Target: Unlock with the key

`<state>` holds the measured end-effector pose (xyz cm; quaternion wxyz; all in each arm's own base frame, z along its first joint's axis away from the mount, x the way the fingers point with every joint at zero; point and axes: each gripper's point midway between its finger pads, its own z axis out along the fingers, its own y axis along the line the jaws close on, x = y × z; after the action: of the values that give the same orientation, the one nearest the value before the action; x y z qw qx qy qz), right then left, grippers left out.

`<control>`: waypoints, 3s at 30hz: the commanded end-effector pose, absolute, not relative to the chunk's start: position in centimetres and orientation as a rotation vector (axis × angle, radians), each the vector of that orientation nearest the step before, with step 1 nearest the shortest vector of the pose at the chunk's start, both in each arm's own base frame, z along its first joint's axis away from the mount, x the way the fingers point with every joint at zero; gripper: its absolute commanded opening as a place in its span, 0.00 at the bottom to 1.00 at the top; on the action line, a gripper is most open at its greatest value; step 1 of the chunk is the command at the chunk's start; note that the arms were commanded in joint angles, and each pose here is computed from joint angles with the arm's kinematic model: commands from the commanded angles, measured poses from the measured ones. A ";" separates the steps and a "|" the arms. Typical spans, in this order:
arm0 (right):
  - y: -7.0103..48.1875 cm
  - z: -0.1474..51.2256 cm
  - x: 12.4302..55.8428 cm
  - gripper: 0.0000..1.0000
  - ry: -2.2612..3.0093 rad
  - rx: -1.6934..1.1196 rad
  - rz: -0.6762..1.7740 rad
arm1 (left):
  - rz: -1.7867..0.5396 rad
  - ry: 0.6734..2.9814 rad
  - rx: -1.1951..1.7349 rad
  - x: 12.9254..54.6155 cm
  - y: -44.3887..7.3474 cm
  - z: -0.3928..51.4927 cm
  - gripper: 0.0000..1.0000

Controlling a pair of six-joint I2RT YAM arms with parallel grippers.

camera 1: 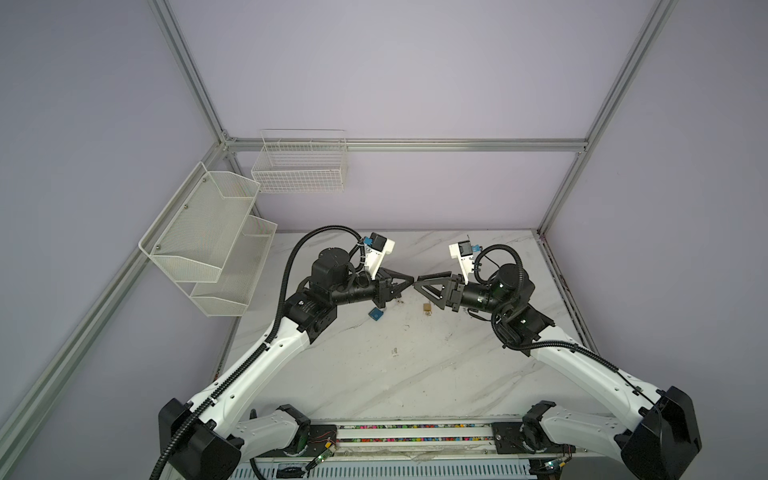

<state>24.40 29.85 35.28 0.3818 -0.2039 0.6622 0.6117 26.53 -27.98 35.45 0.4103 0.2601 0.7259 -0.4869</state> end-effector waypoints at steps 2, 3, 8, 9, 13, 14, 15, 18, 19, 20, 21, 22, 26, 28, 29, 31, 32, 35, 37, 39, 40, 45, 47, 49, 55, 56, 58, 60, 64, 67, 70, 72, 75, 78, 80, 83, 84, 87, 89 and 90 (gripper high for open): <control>29.5 33.7 24.6 0.61 1.715 -0.593 1.556 | -1.242 1.680 0.785 24.7 -27.6 40.5 0.00; 29.5 33.7 24.6 0.60 1.713 -0.606 1.561 | -1.243 1.679 0.786 24.6 -27.6 40.6 0.00; 29.9 33.6 24.2 0.53 1.701 -0.685 1.576 | -1.239 1.688 0.782 24.8 -27.5 40.5 0.00; 30.0 33.6 24.2 0.51 1.707 -0.690 1.573 | -1.239 1.688 0.783 24.8 -27.5 40.5 0.00; 30.0 33.5 23.9 0.45 1.698 -0.722 1.573 | -1.235 1.696 0.781 25.1 -27.5 40.4 0.00; 30.1 33.5 23.9 0.44 1.698 -0.728 1.573 | -1.234 1.699 0.780 25.2 -27.5 40.5 0.00; 30.1 33.5 23.8 0.42 1.699 -0.735 1.574 | -1.236 1.700 0.782 25.2 -27.5 40.5 0.00; 30.2 33.4 23.9 0.38 1.700 -0.743 1.574 | -1.244 1.703 0.789 25.3 -27.7 40.5 0.00; 30.3 33.4 23.9 0.37 1.697 -0.752 1.576 | -1.248 1.704 0.790 25.3 -27.7 40.5 0.00; 30.4 33.5 24.0 0.36 1.693 -0.756 1.578 | -1.252 1.706 0.794 25.3 -27.8 40.4 0.00; 30.4 33.6 24.0 0.35 1.688 -0.760 1.580 | -1.255 1.707 0.796 25.4 -27.9 40.4 0.00; 30.4 33.8 24.0 0.34 1.680 -0.763 1.580 | -1.257 1.710 0.797 25.5 -27.9 40.3 0.00; 30.5 34.3 24.1 0.31 1.657 -0.770 1.580 | -1.255 1.718 0.799 25.6 -28.0 40.1 0.00; 30.5 34.3 24.1 0.29 1.654 -0.772 1.578 | -1.255 1.721 0.799 25.6 -28.0 40.1 0.00; 30.6 34.4 24.1 0.29 1.651 -0.774 1.580 | -1.256 1.723 0.802 25.6 -28.1 40.0 0.00; 30.6 34.4 24.1 0.27 1.649 -0.775 1.583 | -1.252 1.725 0.800 25.7 -28.0 40.0 0.00; 30.6 34.3 24.1 0.25 1.650 -0.779 1.583 | -1.254 1.729 0.801 25.7 -28.1 39.9 0.00; 30.6 34.1 24.0 0.20 1.656 -0.787 1.584 | -1.243 1.732 0.798 25.9 -28.0 39.9 0.00; 30.6 34.1 23.9 0.18 1.651 -0.789 1.581 | -1.242 1.734 0.799 25.9 -28.0 39.9 0.00; 30.5 34.2 23.9 0.15 1.645 -0.789 1.574 | -1.241 1.735 0.799 26.0 -28.0 39.9 0.00; 30.5 34.4 23.9 0.14 1.639 -0.793 1.573 | -1.244 1.735 0.801 26.0 -28.0 39.9 0.00; 30.6 34.3 23.8 0.04 1.640 -0.806 1.579 | -1.242 1.748 0.795 26.2 -28.0 39.7 0.00; 30.5 34.4 23.6 0.00 1.631 -0.806 1.573 | -1.240 1.746 0.793 26.2 -27.9 39.8 0.00; 30.4 34.5 23.7 0.00 1.629 -0.795 1.564 | -1.237 1.747 0.788 26.3 -27.8 39.8 0.00; 29.6 34.5 24.4 0.00 1.645 -0.701 1.506 | -1.238 1.750 0.737 26.7 -26.8 39.8 0.39; 29.5 34.2 24.7 0.00 1.664 -0.669 1.494 | -1.243 1.750 0.723 26.8 -26.4 39.8 0.45; 29.1 33.2 25.4 0.00 1.720 -0.596 1.470 | -1.243 1.747 0.680 27.2 -25.7 39.2 0.53; 28.6 31.6 25.9 0.00 1.790 -0.533 1.441 | -1.221 1.746 0.641 27.6 -24.9 37.9 0.60; 26.7 27.5 27.4 0.00 1.925 -0.350 1.302 | -0.994 1.924 0.429 31.0 -22.1 31.7 0.67; 25.5 25.2 28.2 0.00 1.987 -0.211 1.244 | -0.858 2.055 0.279 33.2 -20.5 27.0 0.69; 24.7 22.8 28.7 0.00 2.038 -0.103 1.211 | -0.752 2.153 0.189 35.0 -19.5 23.3 0.71; 24.5 21.2 28.8 0.00 2.079 -0.073 1.198 | -0.690 2.210 0.154 36.1 -19.0 21.0 0.73; 24.3 19.7 28.7 0.00 2.128 -0.069 1.159 | -0.598 2.303 0.125 37.3 -18.6 17.9 0.73; 23.7 18.5 28.8 0.00 2.158 -0.045 1.116 | -0.531 2.401 0.148 38.5 -18.9 13.8 0.73; 23.5 18.3 28.6 0.00 2.159 -0.033 1.116 | -0.473 2.460 0.164 39.2 -18.7 11.7 0.72; 23.4 18.3 28.4 0.00 2.159 -0.034 1.111 | -0.402 2.512 0.179 39.9 -18.5 9.5 0.72; 23.3 18.3 28.4 0.00 2.163 -0.035 1.107 | -0.387 2.525 0.180 40.0 -18.5 8.8 0.72; 23.5 18.4 28.1 0.00 2.155 -0.063 1.118 | -0.355 2.551 0.202 40.5 -18.8 7.3 0.72; 23.8 18.8 27.9 0.00 2.139 -0.086 1.141 | -0.307 2.554 0.222 41.0 -19.0 6.7 0.72; 23.9 18.9 27.9 0.00 2.133 -0.093 1.151 | -0.296 2.556 0.231 41.1 -19.2 6.5 0.72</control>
<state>28.17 23.77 18.20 0.3429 -0.0261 0.8329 0.4336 38.17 -17.97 3.85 0.2289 0.0650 0.9633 -0.1242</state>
